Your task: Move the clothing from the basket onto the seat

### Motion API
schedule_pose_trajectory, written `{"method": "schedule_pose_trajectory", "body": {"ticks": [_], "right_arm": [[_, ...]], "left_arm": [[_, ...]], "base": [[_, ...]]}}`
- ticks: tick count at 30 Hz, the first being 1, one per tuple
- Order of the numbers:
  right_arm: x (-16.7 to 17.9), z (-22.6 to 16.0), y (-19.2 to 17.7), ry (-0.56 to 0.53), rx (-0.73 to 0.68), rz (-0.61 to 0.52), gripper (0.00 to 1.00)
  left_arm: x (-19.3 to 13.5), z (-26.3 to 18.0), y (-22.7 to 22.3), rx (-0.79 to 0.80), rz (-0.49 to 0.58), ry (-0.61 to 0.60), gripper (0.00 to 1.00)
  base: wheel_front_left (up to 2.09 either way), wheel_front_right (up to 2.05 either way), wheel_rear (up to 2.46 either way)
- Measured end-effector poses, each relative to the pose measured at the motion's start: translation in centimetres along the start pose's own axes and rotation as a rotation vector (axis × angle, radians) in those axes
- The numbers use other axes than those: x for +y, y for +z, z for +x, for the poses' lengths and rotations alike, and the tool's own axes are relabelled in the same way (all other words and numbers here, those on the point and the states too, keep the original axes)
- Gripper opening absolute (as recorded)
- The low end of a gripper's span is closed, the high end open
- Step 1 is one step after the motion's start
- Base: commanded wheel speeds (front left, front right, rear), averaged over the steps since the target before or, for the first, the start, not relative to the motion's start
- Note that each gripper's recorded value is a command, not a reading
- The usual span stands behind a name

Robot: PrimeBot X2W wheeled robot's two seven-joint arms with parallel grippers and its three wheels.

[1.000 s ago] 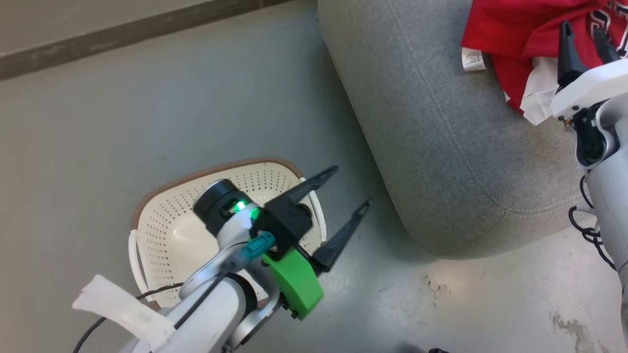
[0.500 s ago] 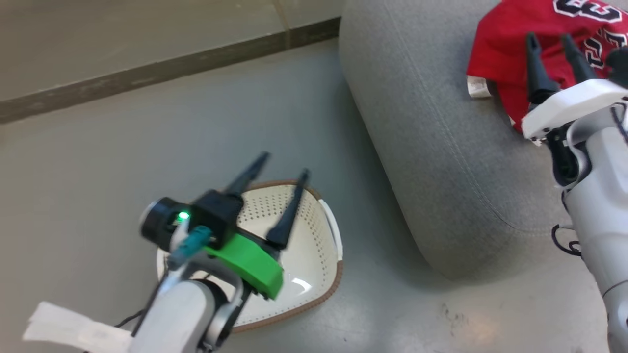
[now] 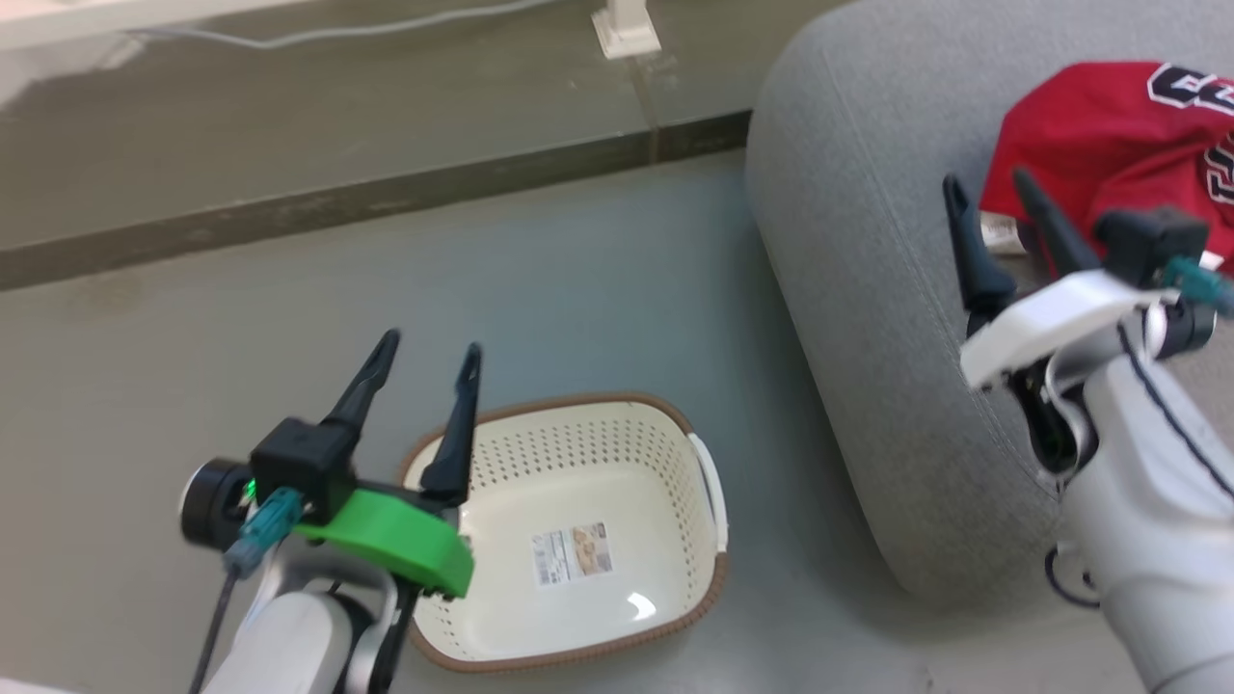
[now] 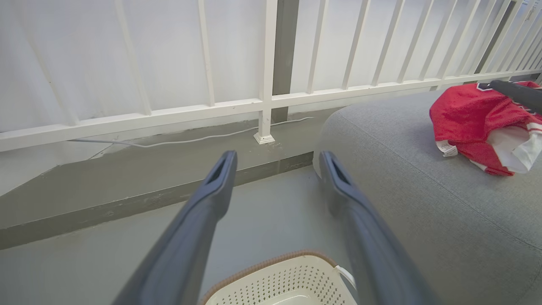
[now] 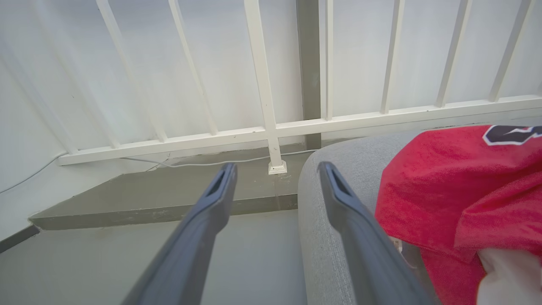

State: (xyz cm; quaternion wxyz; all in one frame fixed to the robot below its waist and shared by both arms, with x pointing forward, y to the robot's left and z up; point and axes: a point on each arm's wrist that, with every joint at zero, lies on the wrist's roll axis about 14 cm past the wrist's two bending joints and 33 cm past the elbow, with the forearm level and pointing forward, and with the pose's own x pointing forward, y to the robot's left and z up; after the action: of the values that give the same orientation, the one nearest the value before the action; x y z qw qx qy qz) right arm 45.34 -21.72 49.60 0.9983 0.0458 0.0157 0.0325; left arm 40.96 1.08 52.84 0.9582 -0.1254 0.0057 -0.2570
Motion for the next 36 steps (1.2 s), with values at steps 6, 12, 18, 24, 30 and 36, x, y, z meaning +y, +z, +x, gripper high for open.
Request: {"method": "schedule_pose_trajectory", "body": {"ticks": [6, 12, 18, 24, 30, 36], "right_arm": [[2.5, -1.9, -1.4, 0.044, 0.022, 0.009, 1.0], [3.8, -3.6, -1.9, 0.056, 0.025, 0.013, 1.0], [5.0, -5.0, -1.3, 0.076, -0.003, 0.005, 1.0], [5.4, -6.2, -1.2, 0.076, -0.014, 0.003, 1.0], [6.2, -7.3, -0.5, 0.083, -0.044, -0.012, 1.0], [6.3, -8.0, -0.4, 0.08, -0.052, -0.011, 1.0]], "left_arm": [[2.8, -2.7, 0.3, -0.01, 0.017, 0.122, 1.0], [4.6, -5.2, 0.6, -0.02, 0.022, 0.207, 1.0], [5.1, -7.0, 0.4, -0.015, 0.02, 0.25, 1.0], [5.3, -8.2, 0.3, -0.018, 0.005, 0.286, 1.0], [6.4, -9.5, 0.2, -0.015, 0.009, 0.337, 1.0], [6.6, -10.1, -0.1, -0.013, -0.002, 0.364, 1.0]], "base": [[0.0, 0.0, 0.0], [0.0, 0.0, 0.0], [0.0, 0.0, 0.0], [0.0, 0.0, 0.0], [0.0, 0.0, 0.0], [0.0, 0.0, 0.0]]}}
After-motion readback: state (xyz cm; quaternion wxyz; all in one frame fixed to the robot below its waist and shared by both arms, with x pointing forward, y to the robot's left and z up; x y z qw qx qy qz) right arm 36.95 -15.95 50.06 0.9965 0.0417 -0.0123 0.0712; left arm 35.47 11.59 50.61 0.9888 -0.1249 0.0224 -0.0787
